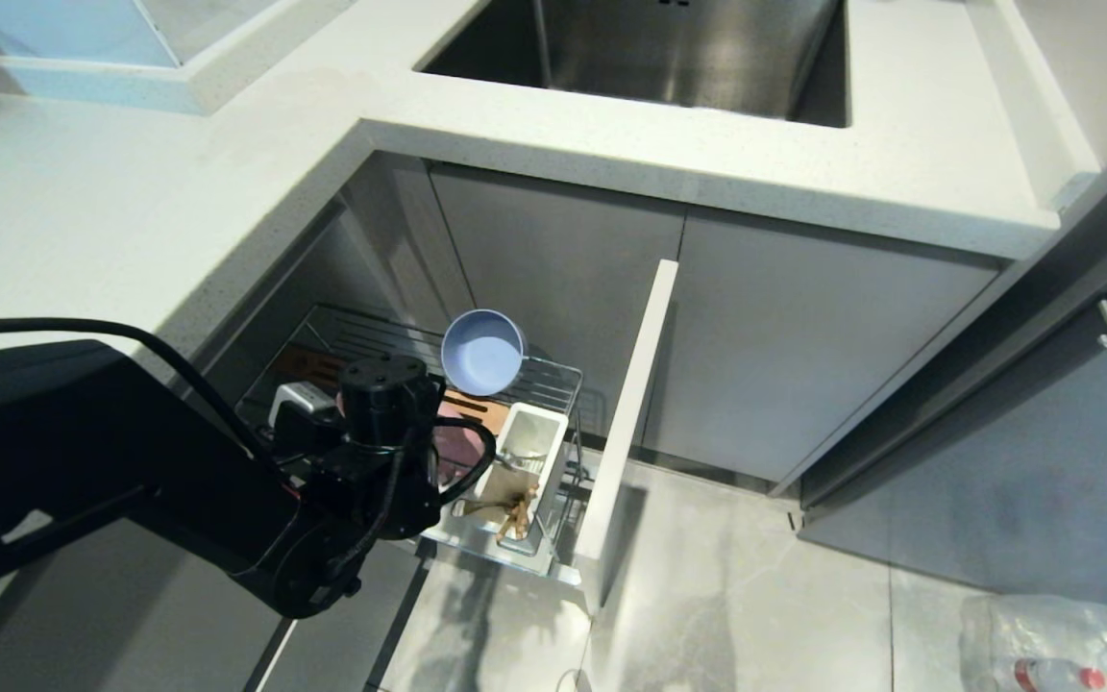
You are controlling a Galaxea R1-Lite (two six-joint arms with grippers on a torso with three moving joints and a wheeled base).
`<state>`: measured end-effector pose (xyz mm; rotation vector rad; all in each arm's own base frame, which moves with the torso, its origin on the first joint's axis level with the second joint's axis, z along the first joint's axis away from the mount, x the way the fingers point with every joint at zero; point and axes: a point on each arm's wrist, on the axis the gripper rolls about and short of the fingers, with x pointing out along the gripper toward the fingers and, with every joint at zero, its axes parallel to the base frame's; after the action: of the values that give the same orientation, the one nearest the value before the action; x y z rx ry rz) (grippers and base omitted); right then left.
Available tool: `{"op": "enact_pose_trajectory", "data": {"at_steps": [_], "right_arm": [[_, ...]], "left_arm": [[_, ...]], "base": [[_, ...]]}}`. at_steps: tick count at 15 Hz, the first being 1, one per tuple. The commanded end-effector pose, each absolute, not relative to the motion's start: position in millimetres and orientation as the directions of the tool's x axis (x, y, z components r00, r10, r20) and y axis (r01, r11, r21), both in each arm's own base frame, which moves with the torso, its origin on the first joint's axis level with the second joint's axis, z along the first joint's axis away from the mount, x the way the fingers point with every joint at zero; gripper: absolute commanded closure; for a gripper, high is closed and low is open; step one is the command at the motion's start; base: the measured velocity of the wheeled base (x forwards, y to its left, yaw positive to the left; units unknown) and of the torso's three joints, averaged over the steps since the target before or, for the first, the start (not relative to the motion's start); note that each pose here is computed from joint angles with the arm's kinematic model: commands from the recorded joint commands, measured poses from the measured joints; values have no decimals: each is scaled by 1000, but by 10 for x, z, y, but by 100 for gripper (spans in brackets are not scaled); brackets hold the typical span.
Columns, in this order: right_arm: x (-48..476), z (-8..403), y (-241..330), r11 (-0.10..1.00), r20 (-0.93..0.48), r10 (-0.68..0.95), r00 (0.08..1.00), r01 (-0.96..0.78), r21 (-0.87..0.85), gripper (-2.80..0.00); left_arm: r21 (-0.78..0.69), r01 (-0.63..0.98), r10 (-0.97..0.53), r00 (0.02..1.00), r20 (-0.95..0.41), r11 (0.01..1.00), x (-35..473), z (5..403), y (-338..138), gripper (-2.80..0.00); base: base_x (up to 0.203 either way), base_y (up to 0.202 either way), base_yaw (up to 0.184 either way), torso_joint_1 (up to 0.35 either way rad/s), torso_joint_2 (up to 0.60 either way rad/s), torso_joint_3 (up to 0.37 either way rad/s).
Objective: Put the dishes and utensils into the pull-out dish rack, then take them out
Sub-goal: Pick up the plate and place it in the cupboard
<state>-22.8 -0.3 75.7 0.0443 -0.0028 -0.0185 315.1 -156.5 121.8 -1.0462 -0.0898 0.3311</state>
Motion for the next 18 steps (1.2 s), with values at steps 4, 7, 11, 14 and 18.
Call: {"op": "enact_pose_trajectory", "data": {"at_steps": [4, 7, 11, 14, 18], "right_arm": [[-228, 757, -3, 999, 2, -18, 1000, 18, 45, 0], [-228, 758, -3, 999, 3, -18, 1000, 18, 45, 0], [-227, 758, -3, 999, 2, -20, 1000, 20, 44, 0], [-228, 758, -3, 999, 3, -18, 1000, 18, 45, 0], [-228, 758, -3, 999, 3, -19, 1000, 19, 45, 0]], "left_arm": [[-851, -251, 312, 944, -109, 461, 3146, 1190, -1562, 0], [-850, -252, 310, 944, -111, 463, 3146, 1188, -1562, 0], [-849, -253, 311, 944, -112, 464, 3146, 1187, -1562, -280], [-849, -253, 312, 944, -110, 465, 3144, 1193, -1561, -280], [-852, -242, 308, 946, -101, 464, 3104, 1268, -1569, -280]], "base": [[0, 0, 0, 0, 0, 0], [0, 0, 0, 0, 0, 0], [0, 0, 0, 0, 0, 0], [0, 0, 0, 0, 0, 0], [0, 0, 0, 0, 0, 0]]}}
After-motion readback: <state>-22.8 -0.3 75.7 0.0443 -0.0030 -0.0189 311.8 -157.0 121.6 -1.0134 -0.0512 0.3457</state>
